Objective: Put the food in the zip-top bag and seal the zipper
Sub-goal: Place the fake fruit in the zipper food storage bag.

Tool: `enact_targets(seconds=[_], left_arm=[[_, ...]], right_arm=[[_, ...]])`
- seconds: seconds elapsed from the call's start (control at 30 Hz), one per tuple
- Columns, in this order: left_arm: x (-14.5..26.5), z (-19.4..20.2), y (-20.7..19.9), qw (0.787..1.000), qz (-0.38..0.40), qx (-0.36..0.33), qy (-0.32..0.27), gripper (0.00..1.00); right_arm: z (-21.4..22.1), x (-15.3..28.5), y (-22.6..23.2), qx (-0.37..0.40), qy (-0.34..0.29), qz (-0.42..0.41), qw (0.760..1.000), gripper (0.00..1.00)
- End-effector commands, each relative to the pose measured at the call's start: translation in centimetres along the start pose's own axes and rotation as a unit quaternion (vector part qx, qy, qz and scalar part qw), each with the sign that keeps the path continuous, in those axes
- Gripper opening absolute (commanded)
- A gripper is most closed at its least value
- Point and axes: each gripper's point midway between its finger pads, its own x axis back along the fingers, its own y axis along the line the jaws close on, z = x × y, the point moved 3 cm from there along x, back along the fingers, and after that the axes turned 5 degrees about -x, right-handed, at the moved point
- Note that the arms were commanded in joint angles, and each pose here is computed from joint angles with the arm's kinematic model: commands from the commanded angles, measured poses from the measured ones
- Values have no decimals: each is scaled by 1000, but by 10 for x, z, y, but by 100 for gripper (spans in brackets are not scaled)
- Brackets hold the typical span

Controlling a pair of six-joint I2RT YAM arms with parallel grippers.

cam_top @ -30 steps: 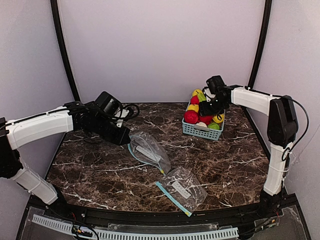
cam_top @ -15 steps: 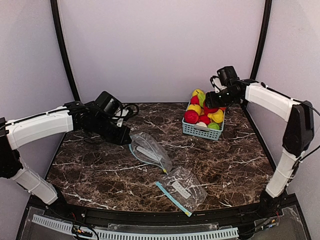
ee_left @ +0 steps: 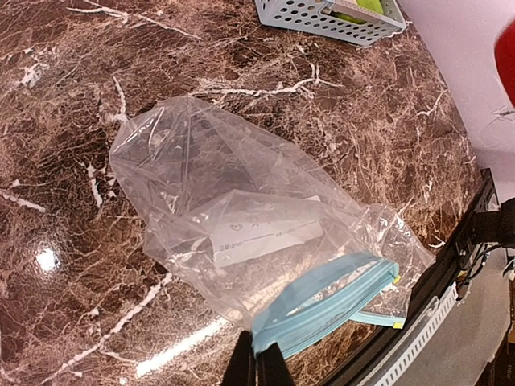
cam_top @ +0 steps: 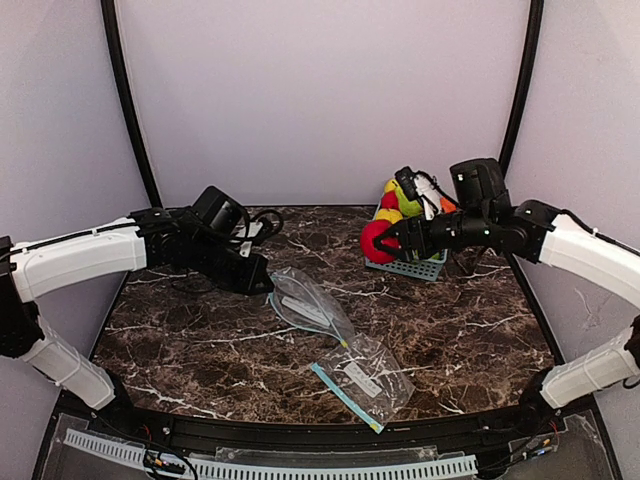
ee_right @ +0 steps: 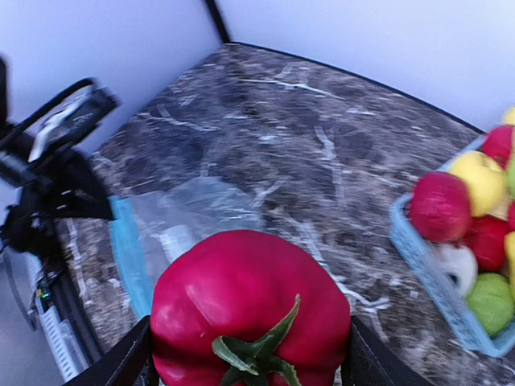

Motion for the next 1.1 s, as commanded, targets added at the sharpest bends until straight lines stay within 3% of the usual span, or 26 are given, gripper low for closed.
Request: enact_targets(seconds=[0.0, 0.17, 0.53, 0.8, 1.07], left_arm=[[9, 2, -7, 1000, 21, 3, -12, 1], [9, 6, -4, 1000, 19, 6, -12, 1], [10, 13, -2, 999, 24, 13, -18, 1], [11, 14, -4, 999, 28, 12, -18, 1], [11, 13, -6, 999, 36, 11, -18, 1]], right_arm=[[7, 2, 80, 25, -28, -161, 986, 62], [28, -13, 133, 32, -32, -250, 967, 62], [64, -71, 186, 61, 30, -266, 962, 62], [71, -115, 161, 13, 51, -157, 986, 60], [77, -136, 136, -12, 51, -67, 996, 59]])
